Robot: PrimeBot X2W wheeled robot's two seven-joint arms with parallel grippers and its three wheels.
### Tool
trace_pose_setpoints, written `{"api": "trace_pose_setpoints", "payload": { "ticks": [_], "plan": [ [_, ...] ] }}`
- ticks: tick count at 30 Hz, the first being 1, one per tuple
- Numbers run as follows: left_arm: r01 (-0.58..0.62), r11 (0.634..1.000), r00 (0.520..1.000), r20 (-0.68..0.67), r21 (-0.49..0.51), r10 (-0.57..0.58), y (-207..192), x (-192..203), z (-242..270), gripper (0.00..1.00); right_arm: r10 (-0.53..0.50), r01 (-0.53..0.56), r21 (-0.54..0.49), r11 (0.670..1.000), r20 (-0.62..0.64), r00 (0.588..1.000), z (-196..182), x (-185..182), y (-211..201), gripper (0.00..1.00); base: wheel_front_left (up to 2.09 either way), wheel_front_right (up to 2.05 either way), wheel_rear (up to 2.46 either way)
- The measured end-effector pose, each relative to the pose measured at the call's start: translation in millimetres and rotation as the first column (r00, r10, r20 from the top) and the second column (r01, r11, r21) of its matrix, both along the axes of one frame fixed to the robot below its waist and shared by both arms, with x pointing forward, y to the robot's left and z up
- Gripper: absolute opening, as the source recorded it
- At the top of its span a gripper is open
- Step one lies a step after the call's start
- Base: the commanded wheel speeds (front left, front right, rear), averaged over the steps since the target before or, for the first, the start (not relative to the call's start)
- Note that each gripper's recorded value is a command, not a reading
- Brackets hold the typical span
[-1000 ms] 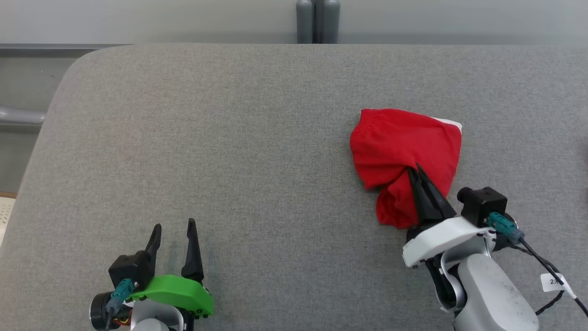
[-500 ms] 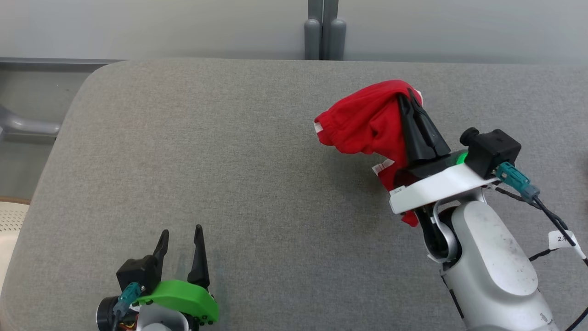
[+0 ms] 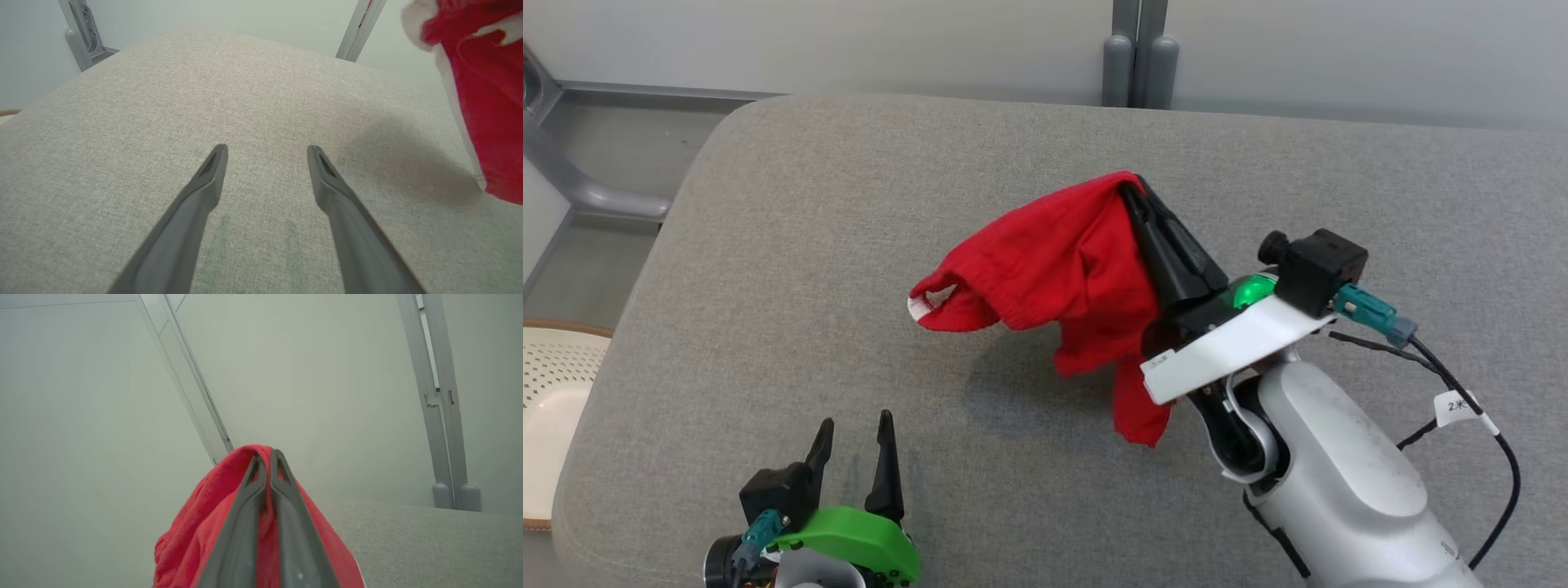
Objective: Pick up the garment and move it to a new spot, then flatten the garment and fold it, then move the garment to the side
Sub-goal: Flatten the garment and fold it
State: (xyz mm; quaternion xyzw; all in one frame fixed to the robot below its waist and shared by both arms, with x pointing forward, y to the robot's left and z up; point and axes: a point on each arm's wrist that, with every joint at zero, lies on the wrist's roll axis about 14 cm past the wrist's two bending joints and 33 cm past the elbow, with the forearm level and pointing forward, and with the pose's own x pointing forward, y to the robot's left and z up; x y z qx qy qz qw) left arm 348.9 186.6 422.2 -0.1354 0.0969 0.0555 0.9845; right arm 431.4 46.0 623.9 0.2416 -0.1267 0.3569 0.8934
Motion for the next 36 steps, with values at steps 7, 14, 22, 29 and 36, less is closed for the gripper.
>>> {"api": "trace_pose_setpoints", "payload": {
  "ticks": [7,14,22,29,36],
  "plan": [
    [-0.007,1.0,1.0,-0.023,-0.005,0.007,1,2,-7,1.0,-0.238,0.22,-0.113,0.969,-0.181,0.954,-73,51,-63,0.0,0.0,0.0,0.0],
    [-0.006,1.0,1.0,-0.029,-0.004,0.006,2,10,-10,1.0,-0.5,0.414,-0.316,0.854,-0.272,0.822,-145,69,-153,0.57,0.0,0.0,0.0],
    [0.018,1.0,0.999,-0.035,-0.007,-0.018,-6,19,-13,1.0,-0.637,0.526,-0.388,0.757,-0.258,0.726,-159,66,-210,1.0,0.0,0.0,0.0],
    [0.03,1.0,0.999,-0.029,-0.008,-0.03,-9,23,-12,1.0,-0.618,0.538,-0.35,0.767,-0.176,0.766,-131,66,-201,1.0,0.0,0.0,0.0],
    [0.027,1.0,0.999,-0.026,-0.008,-0.027,-8,22,-11,1.0,-0.389,0.348,-0.271,0.897,-0.115,0.914,-100,50,-114,1.0,0.0,0.0,0.0]
  ]
}}
